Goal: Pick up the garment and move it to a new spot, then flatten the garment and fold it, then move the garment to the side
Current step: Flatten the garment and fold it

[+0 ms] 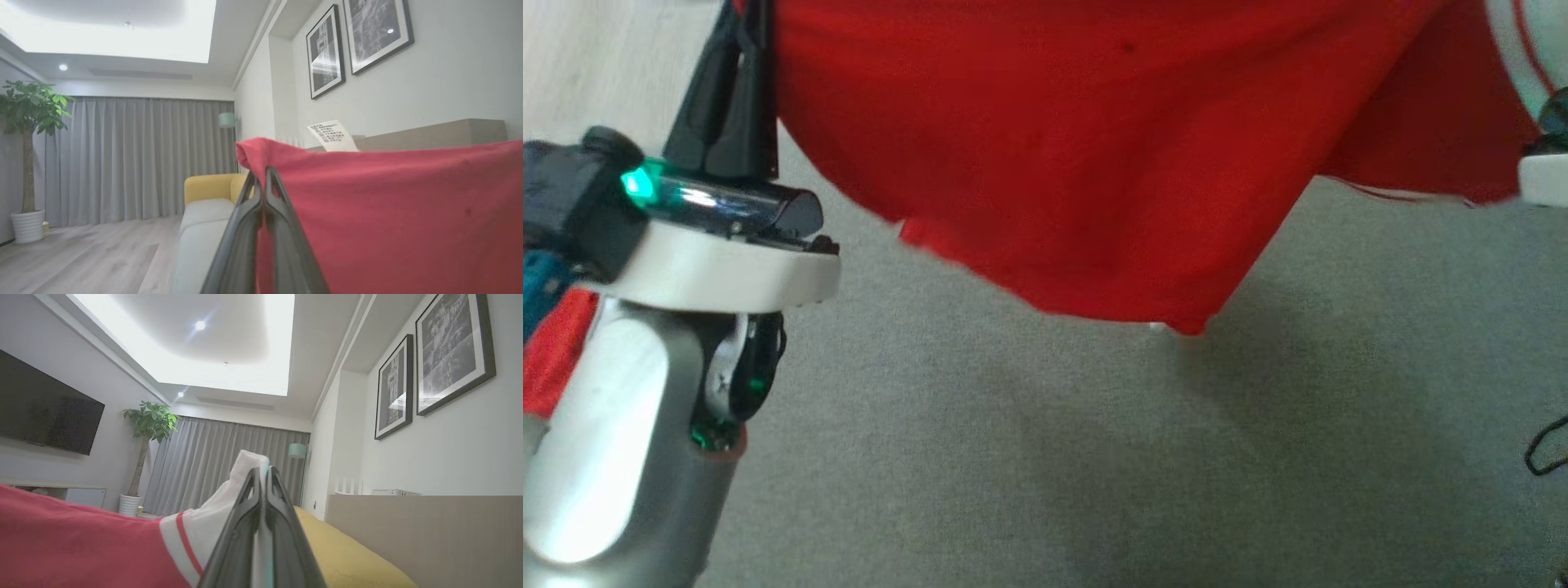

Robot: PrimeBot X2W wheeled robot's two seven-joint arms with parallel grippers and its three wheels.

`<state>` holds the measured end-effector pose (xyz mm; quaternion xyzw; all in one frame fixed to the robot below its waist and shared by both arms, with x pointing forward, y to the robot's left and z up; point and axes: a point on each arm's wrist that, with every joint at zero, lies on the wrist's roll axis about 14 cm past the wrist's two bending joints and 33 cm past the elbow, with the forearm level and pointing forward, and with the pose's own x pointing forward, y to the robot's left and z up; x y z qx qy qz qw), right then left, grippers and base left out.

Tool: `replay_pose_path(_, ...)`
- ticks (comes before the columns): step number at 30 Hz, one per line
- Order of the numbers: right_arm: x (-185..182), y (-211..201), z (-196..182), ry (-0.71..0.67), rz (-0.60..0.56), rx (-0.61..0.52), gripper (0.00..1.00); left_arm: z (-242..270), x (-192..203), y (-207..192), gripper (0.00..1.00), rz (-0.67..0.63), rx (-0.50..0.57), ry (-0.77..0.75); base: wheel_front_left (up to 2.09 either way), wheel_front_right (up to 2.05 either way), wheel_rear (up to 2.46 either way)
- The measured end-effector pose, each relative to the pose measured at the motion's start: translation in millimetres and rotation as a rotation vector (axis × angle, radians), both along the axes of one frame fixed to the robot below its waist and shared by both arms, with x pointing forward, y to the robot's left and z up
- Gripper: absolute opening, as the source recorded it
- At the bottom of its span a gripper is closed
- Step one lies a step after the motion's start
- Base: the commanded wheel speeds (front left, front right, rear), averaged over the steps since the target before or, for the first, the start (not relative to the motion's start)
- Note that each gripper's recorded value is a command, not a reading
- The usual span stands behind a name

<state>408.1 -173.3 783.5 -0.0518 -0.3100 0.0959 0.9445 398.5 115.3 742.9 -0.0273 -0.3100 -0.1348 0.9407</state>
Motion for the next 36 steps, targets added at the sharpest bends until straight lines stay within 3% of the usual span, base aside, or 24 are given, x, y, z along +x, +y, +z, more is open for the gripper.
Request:
replay_pose_path(6, -16, -1, 15, -0.008, -0.009, -0.008, 0.00, 20, -15, -2, 0.00, -0.010, 0.002, -0.036, 0.00, 0.00, 0.00)
replay_pose_path(14, 2, 2, -3, 0.074, 0.011, -0.003, 0.00, 3, 1, 4, 0.00, 0.001, -0.012, 0.036, 0.00, 0.00, 0.00)
replay_pose_path(21, 63, 7, -41, 0.244, 0.039, -0.010, 0.00, -37, 58, 10, 0.00, -0.001, -0.043, 0.176, 0.00, 0.00, 0.00)
replay_pose_path(29, 148, 32, -23, 0.243, 0.075, -0.056, 0.00, -34, 146, 19, 0.00, 0.040, -0.055, 0.211, 0.00, 0.00, 0.00)
replay_pose_path(36, 183, 57, -26, 0.240, 0.096, -0.058, 0.00, -55, 187, 29, 0.00, 0.101, -0.007, 0.303, 0.00, 0.00, 0.00)
